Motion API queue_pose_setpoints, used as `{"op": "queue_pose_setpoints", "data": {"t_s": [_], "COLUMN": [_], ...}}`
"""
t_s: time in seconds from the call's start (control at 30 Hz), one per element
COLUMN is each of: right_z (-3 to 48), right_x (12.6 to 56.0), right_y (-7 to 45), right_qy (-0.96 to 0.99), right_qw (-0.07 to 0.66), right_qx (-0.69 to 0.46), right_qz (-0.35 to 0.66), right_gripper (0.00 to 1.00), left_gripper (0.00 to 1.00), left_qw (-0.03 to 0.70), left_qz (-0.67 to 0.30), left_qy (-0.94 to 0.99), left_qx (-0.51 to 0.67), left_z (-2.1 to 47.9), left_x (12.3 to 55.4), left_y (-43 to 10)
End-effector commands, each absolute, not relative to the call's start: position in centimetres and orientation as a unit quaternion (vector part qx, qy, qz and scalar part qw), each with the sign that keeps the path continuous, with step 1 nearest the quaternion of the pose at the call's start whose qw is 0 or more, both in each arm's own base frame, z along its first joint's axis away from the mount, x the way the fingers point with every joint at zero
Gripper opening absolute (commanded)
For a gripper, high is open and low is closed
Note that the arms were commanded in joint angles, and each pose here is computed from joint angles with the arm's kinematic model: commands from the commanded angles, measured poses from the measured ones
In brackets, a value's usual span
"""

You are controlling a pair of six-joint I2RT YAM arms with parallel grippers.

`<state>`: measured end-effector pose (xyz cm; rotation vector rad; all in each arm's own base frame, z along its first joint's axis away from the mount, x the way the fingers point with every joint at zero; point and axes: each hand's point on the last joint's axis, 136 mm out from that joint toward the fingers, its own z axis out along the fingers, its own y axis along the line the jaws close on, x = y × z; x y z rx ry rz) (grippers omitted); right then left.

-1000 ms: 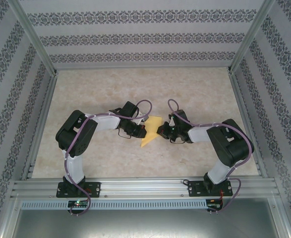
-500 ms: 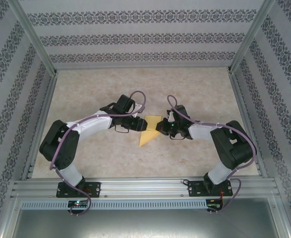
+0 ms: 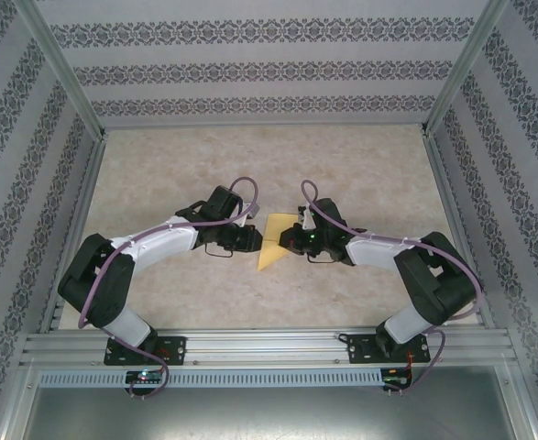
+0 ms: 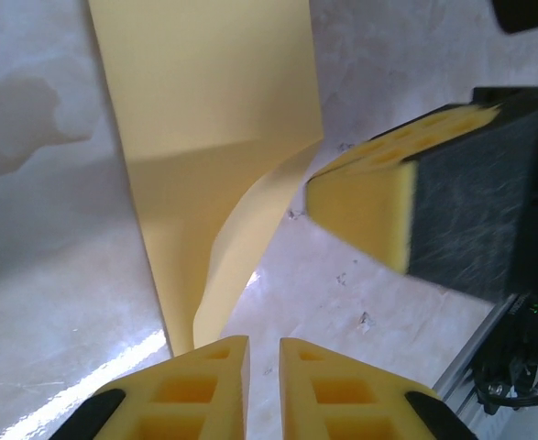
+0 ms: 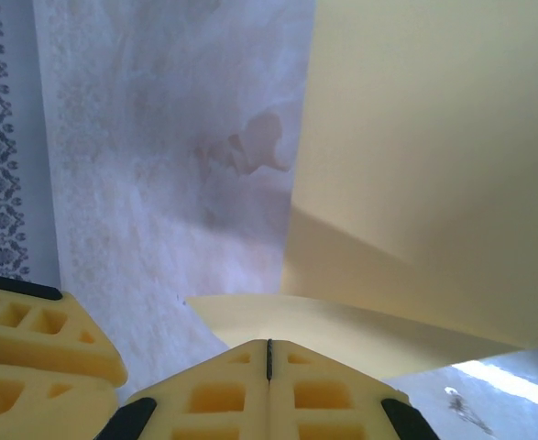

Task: Fold a paper plane with a square sheet of paper (pick it up from the middle)
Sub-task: Third fold the triangle at the center of the table.

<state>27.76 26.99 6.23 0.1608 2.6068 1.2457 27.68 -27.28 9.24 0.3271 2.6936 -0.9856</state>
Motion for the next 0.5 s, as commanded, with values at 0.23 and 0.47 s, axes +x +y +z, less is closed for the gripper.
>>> {"op": "queue_pose_setpoints", "data": {"t_s": [0.23,0.47], "right_z": [3.4,0.5], "right_x": [29.2,28.3], "right_y": [28.7,26.5], "right_qy": [0.9,0.909], "right_qw": [0.101,0.082], "right_qx": [0.06,0.089], "right_qz": [0.419,0.399], "right_gripper": [0.0,0.0], "left_gripper": [0.18,0.18], "left_qw": [0.121,0.098], "left_qz": [-0.377,-0.39], "left_qy": [0.911,0.909], "left_qx": [0.111,0.114], "left_z": [9.6,8.2], "left_x": [26.7,26.5], "left_y": [-28.9,-30.2]}}
